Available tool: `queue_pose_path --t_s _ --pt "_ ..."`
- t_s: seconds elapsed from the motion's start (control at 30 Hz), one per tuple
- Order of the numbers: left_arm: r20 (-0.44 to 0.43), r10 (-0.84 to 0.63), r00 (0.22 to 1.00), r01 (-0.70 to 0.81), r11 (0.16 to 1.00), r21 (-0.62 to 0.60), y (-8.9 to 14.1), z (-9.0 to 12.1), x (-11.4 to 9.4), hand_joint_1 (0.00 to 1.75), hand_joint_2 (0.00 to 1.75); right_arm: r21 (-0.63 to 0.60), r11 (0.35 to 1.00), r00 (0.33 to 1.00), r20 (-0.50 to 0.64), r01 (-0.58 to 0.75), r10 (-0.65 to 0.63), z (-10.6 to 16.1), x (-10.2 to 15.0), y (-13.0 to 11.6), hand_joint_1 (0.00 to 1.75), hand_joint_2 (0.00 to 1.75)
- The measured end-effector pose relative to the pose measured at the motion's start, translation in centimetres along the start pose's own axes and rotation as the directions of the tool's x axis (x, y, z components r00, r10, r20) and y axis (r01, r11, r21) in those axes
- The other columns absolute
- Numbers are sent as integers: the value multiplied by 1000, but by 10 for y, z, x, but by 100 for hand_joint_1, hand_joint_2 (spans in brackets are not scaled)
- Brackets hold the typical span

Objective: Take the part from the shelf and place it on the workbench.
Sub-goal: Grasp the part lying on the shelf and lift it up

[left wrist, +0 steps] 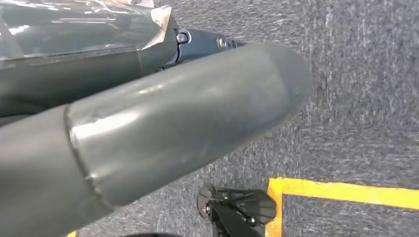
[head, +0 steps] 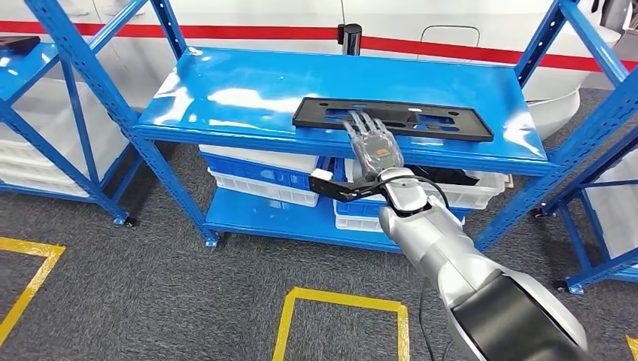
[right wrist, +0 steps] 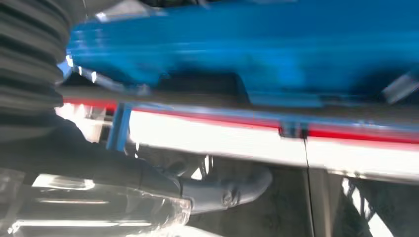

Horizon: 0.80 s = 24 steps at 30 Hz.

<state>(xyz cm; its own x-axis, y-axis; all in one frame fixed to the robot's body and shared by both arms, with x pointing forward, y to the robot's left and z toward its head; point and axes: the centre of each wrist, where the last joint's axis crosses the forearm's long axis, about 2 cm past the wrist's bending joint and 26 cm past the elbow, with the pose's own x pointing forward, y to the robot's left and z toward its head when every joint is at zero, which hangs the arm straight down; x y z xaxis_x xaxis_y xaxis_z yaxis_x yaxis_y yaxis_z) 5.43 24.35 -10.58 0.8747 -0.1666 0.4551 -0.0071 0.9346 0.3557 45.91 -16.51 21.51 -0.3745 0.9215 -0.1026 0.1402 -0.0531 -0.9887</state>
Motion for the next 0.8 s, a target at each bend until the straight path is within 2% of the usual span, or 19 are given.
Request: queue_pose_path --t_s 0.3,0.6,0.8 --pt "0 4 1000 -4 1000 13 0 0 1 0 0 9 1000 1000 10 -5 5 1 4 3 0 175" --pt "47 18 999 -19 1000 11 2 -1 1 0 0 5 1000 1000 12 -8 8 0 5 0 0 175" --pt "58 36 998 -36 999 -17 -5 1 3 0 0 8 1000 1000 -5 -21 21 1 -5 0 0 175"
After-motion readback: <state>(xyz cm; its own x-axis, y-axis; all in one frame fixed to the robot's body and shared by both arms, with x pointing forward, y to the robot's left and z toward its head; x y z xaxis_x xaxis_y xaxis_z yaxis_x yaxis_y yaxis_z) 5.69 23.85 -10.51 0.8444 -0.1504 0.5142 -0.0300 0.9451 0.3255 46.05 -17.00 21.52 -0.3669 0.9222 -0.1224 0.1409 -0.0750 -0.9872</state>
